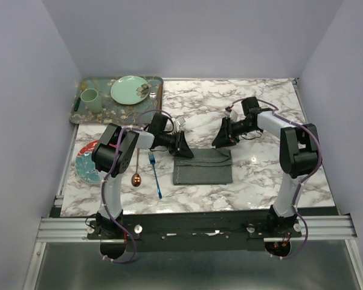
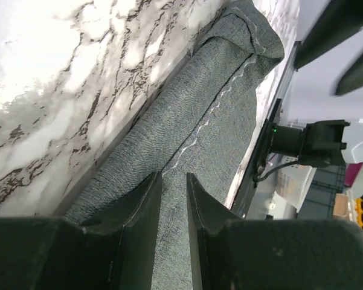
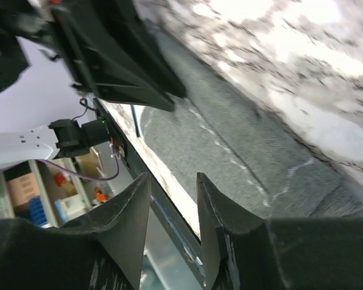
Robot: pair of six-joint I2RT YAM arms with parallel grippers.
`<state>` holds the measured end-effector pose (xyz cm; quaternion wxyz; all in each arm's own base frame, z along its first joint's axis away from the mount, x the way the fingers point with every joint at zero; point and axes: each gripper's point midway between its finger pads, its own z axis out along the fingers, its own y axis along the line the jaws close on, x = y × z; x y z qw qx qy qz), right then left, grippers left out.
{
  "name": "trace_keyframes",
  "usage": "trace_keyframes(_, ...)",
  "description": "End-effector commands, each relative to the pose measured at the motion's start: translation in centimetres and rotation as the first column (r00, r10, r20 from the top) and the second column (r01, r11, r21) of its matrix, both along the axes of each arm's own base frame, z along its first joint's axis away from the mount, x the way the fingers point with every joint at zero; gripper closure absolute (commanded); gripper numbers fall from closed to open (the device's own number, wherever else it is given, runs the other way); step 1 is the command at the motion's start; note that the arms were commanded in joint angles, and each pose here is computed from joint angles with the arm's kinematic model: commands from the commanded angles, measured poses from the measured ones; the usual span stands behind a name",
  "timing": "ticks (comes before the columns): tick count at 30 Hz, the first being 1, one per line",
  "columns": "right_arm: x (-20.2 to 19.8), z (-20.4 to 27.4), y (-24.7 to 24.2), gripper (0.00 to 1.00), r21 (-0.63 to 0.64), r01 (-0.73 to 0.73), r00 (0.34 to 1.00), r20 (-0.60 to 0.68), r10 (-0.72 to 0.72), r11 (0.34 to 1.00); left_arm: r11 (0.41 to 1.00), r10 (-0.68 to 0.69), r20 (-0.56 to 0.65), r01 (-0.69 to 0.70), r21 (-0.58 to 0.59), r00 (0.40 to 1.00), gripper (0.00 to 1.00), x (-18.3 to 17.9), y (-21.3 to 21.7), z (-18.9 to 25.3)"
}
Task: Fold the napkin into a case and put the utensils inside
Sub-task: Smooth out the 2/3-rectangle-folded napkin at the center of the board.
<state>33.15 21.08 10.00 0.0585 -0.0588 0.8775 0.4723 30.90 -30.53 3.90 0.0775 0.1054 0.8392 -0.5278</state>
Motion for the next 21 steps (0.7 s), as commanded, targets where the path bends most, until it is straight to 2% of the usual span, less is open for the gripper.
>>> trace_keyframes(1, -3.1, -5.4, -1.4, 0.56, -0.062, 0.030, 0.978, -0.206, -0.043, 0.998, 0.998, 0.033, -0.041, -0.031, 0.048, 0.999, 0.67, 0.5, 0.4, -1.8)
trace_keyframes(7, -4.3, -9.6, -2.9, 0.58, -0.165, 0.040, 0.945, -0.314, -0.091, 0.985, 0.995, 0.071, -0.102, -0.064, 0.071, 0.992, 0.67, 0.7, 1.2, -3.3)
trace_keyframes(10, -4.1, -9.9, -3.2, 0.58, -0.182, 0.045, 0.940, -0.326, -0.103, 0.982, 0.999, 0.041, -0.061, -0.039, 0.027, 0.997, 0.65, 0.9, 0.9, -1.6)
trace_keyframes(12, -3.4, -8.6, -2.7, 0.58, -0.147, 0.042, 0.952, -0.296, -0.084, 0.988, 1.000, 0.007, 0.033, -0.007, -0.012, 0.999, 0.64, 1.3, 0.5, 0.4)
trace_keyframes(13, -3.0, -7.2, -2.5, 0.59, -0.118, 0.032, 0.967, -0.248, -0.061, 0.992, 0.999, -0.015, 0.123, 0.019, -0.036, 0.992, 0.62, 1.5, 0.2, 3.0)
trace_keyframes(15, -2.8, -4.7, -2.0, 0.59, -0.060, 0.015, 0.980, -0.196, -0.026, 0.998, 0.997, -0.082, 0.306, 0.081, 0.018, 0.948, 0.62, 1.5, 0.6, 4.5)
trace_keyframes(16, -2.9, -3.8, -2.0, 0.59, -0.044, -0.004, 0.987, -0.163, -0.004, 0.999, 0.993, -0.118, 0.413, 0.110, 0.042, 0.903, 0.60, 1.3, 0.8, 6.6)
trace_keyframes(18, -3.7, -1.6, -2.0, 0.60, -0.041, -0.027, 0.993, -0.118, 0.022, 0.999, 0.954, -0.292, 0.555, 0.197, 0.227, 0.779, 0.59, -0.4, 1.6, 5.5)
trace_keyframes(20, -4.3, -0.7, -2.3, 0.61, -0.071, -0.037, 0.997, -0.077, 0.032, 0.997, 0.906, -0.419, 0.656, 0.245, 0.344, 0.628, 0.58, -3.0, 1.4, 6.4)
trace_keyframes(21, -4.4, -0.7, -2.5, 0.61, -0.086, -0.039, 0.997, -0.065, 0.033, 0.996, 0.852, -0.518, 0.679, 0.246, 0.461, 0.520, 0.57, -3.9, 2.6, 4.2)
